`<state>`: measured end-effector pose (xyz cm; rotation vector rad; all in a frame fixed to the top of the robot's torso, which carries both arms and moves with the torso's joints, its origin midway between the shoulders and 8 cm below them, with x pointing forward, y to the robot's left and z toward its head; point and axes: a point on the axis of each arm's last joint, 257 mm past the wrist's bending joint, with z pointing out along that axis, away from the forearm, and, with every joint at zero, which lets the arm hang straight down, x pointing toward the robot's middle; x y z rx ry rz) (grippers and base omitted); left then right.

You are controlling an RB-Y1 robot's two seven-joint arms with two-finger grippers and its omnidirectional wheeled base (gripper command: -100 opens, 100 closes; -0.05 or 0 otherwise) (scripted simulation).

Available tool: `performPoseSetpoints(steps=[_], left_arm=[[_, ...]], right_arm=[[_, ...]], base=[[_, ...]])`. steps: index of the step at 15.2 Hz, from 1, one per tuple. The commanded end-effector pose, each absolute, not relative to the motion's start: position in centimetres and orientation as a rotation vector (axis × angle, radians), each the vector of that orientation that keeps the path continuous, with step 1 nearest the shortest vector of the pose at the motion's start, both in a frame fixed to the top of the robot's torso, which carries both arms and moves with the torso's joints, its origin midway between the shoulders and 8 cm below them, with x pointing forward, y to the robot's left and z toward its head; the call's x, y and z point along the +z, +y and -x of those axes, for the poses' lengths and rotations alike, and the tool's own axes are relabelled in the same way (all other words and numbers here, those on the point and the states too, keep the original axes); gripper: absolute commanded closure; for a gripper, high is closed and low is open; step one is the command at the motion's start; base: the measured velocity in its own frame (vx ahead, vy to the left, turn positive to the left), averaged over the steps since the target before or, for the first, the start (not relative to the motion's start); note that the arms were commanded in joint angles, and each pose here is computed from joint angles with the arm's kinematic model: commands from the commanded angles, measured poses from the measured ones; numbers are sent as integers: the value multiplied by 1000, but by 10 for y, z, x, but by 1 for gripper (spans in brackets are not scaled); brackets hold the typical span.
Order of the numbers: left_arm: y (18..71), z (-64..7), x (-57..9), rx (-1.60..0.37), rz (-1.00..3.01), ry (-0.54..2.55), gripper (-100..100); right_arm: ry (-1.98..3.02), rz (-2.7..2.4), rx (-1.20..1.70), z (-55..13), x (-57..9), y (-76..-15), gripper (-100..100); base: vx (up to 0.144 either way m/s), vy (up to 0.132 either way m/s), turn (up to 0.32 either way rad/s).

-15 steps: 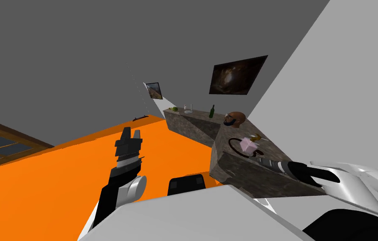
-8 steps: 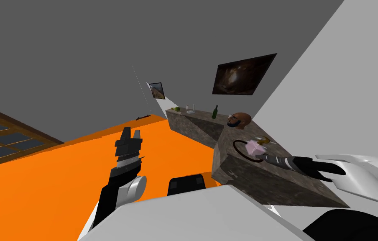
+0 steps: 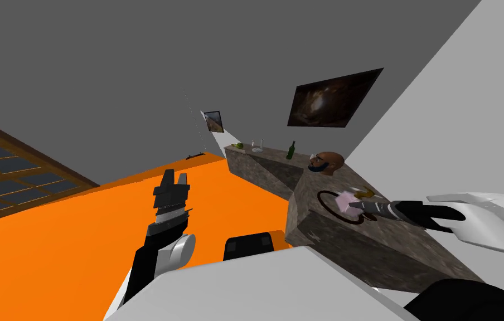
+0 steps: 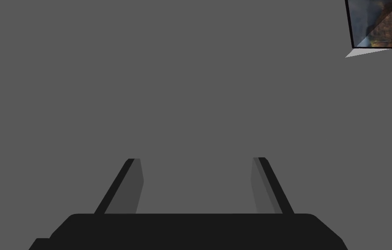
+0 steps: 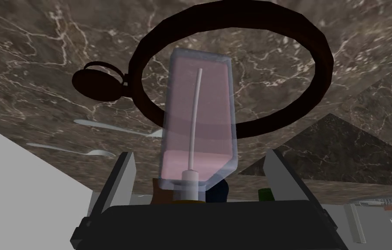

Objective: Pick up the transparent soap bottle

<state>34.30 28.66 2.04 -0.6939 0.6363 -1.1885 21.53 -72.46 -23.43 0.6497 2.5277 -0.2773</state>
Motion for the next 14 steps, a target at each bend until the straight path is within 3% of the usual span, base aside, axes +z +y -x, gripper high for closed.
performPoseSetpoints(steps=[1, 11, 14], left_arm=[[287, -343, 20, -1189, 694, 636, 0], [287, -343, 20, -1189, 694, 636, 0], [287, -343, 20, -1188, 694, 636, 0]], right_arm=[[2531, -631, -341, -215, -221, -740, -100], [2492, -775, -348, -149, -241, -775, -100], [2488, -795, -354, -139, -243, -780, -100]], base=[[98, 9, 119], [-3, 18, 170], [-5, 9, 26]])
